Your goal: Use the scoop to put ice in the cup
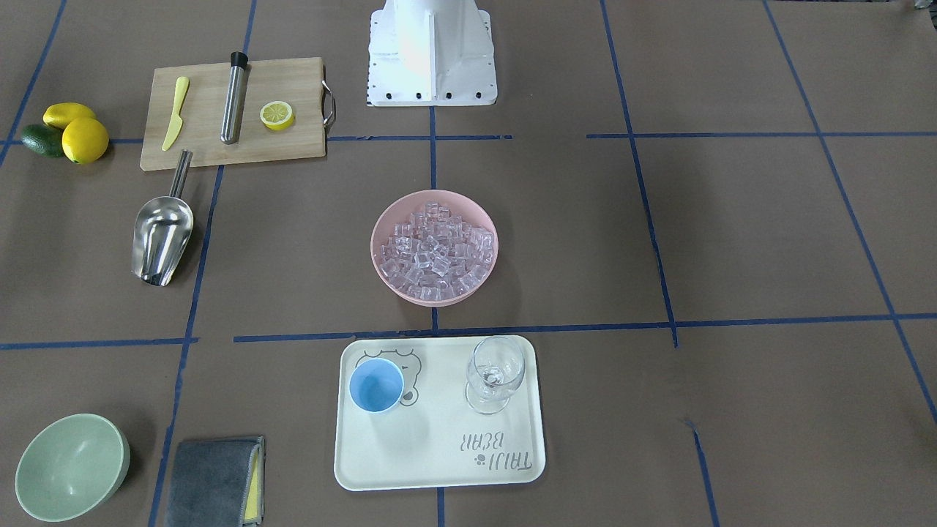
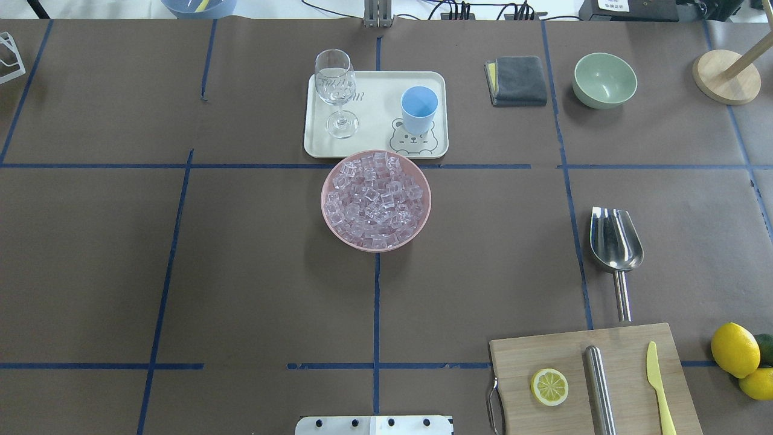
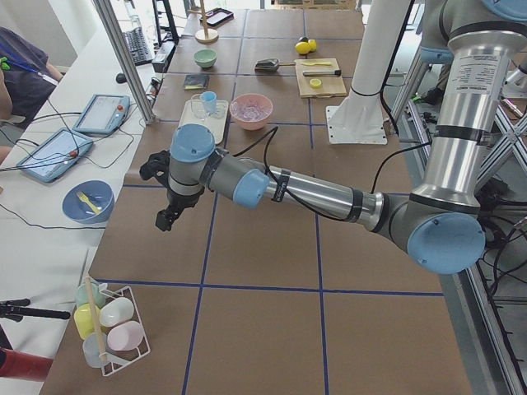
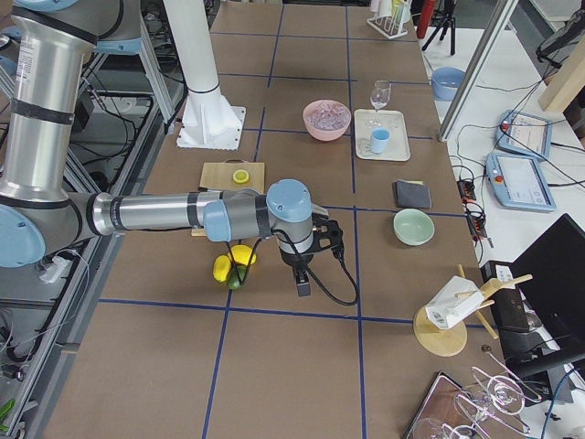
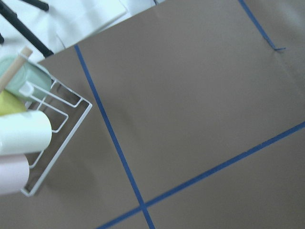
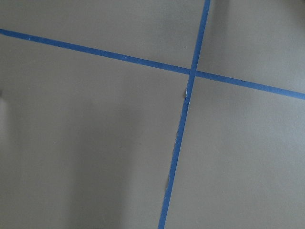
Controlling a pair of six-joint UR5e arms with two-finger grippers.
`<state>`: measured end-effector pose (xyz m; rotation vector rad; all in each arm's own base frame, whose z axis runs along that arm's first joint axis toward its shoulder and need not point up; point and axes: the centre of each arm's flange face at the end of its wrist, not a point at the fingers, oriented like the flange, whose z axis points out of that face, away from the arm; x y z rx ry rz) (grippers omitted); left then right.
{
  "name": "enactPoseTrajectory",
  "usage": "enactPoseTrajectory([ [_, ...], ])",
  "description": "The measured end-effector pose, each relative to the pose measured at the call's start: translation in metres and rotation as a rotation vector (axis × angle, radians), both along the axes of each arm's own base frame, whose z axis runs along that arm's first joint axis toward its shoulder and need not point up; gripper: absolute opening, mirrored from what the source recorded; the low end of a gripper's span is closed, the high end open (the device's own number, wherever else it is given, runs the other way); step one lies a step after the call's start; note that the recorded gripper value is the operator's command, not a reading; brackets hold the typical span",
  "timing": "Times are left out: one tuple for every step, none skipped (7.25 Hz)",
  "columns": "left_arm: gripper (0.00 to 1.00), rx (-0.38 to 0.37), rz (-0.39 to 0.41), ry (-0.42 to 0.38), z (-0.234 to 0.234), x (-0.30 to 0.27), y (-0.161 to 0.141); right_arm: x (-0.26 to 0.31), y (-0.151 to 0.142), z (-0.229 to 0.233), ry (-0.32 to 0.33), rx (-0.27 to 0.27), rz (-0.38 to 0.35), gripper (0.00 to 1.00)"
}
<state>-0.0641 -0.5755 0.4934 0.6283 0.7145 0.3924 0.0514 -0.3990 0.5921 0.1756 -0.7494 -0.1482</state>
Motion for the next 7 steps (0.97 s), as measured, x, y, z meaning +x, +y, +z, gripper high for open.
enactPoseTrajectory([
  [1.0, 0.052, 0.002, 0.014, -0.011, 0.01, -0.013, -0.001, 0.0, -0.001, -0.015, 0.0, -0.002, 1.0],
  [1.0, 0.048, 0.018, 0.046, -0.023, 0.042, -0.022, -0.002, -0.002, -0.003, -0.025, 0.003, -0.003, 1.0],
  [1.0, 0.045, 0.056, 0.083, -0.037, 0.091, -0.025, -0.003, -0.004, -0.006, -0.029, 0.007, -0.006, 1.0],
  [1.0, 0.088, 0.121, 0.117, -0.052, 0.146, -0.02, -0.005, -0.006, -0.007, -0.032, 0.011, -0.011, 1.0],
  [1.0, 0.175, 0.211, 0.155, -0.066, 0.204, -0.007, -0.008, -0.007, -0.008, -0.035, 0.014, -0.018, 1.0],
  [1.0, 0.271, 0.302, 0.197, -0.082, 0.255, 0.012, -0.01, -0.008, -0.01, -0.038, 0.018, -0.025, 1.0],
  [1.0, 0.34, 0.376, 0.237, -0.099, 0.296, 0.029, -0.013, -0.009, -0.011, -0.039, 0.024, -0.03, 1.0],
])
